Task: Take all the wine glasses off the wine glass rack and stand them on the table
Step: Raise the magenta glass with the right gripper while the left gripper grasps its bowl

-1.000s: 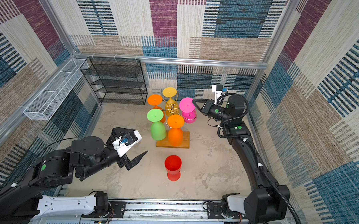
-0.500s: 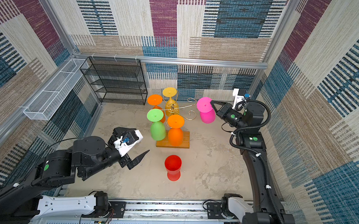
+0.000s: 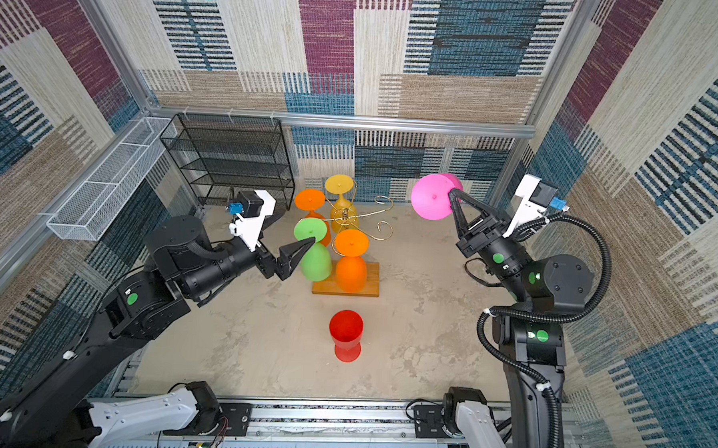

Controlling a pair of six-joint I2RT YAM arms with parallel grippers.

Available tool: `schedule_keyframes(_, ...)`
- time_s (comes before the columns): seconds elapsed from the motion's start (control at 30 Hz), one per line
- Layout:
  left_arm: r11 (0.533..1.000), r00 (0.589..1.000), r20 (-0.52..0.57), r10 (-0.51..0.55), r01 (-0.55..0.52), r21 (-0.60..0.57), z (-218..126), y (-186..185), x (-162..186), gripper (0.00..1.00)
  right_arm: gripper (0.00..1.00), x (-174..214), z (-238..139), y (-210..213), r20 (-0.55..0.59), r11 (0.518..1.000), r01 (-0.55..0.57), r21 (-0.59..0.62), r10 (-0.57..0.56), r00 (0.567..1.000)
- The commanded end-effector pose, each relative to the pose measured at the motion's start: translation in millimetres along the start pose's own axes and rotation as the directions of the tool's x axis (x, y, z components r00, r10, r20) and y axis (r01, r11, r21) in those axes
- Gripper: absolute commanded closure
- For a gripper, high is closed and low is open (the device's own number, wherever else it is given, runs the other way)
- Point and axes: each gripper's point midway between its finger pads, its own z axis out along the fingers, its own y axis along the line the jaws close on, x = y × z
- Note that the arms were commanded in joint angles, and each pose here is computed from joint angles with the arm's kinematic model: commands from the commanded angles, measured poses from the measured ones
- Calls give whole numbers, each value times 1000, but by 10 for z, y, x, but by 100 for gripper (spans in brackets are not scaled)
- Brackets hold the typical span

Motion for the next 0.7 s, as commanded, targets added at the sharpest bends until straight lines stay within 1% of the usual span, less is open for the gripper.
schedule_keyframes(0.0,956,985,93,-148,118,269,79,-297,-288,6,100,-26,-42,461,-6,965,-40,-261,40,999)
schedule_keyframes(0.07,921,967,117,-225,172,349,125,-283,-360,5,100,-27,-79,548,14,944,-55,-324,63,998)
schedule_keyframes(0.2,805,911,131,-391,270,528,195,-165,-454,5,100,-1,-98,749,26,904,-61,-423,79,997)
schedule_keyframes(0.27,764,893,120,-434,294,575,247,-98,-469,5,100,40,-84,863,17,875,-69,-478,89,996)
schedule_keyframes(0.3,749,891,107,-441,300,591,281,-88,-466,5,100,69,-75,925,8,857,-77,-510,95,995)
schedule_keyframes(0.37,733,893,77,-443,312,605,357,-86,-424,6,100,114,-57,1004,-7,825,-94,-558,109,994)
schedule_keyframes(0.43,727,891,64,-449,323,606,408,-64,-392,6,100,159,-39,1041,-21,799,-118,-590,130,991)
schedule_keyframes(0.53,713,889,51,-455,330,619,436,-54,-375,6,100,225,-17,1045,-39,774,-147,-616,156,987)
schedule_keyframes(0.63,683,880,34,-473,342,645,459,-68,-384,7,100,271,10,1039,-50,757,-174,-630,184,982)
schedule_keyframes(0.67,676,879,43,-475,333,658,454,-75,-412,7,100,293,22,1046,-55,750,-182,-636,191,980)
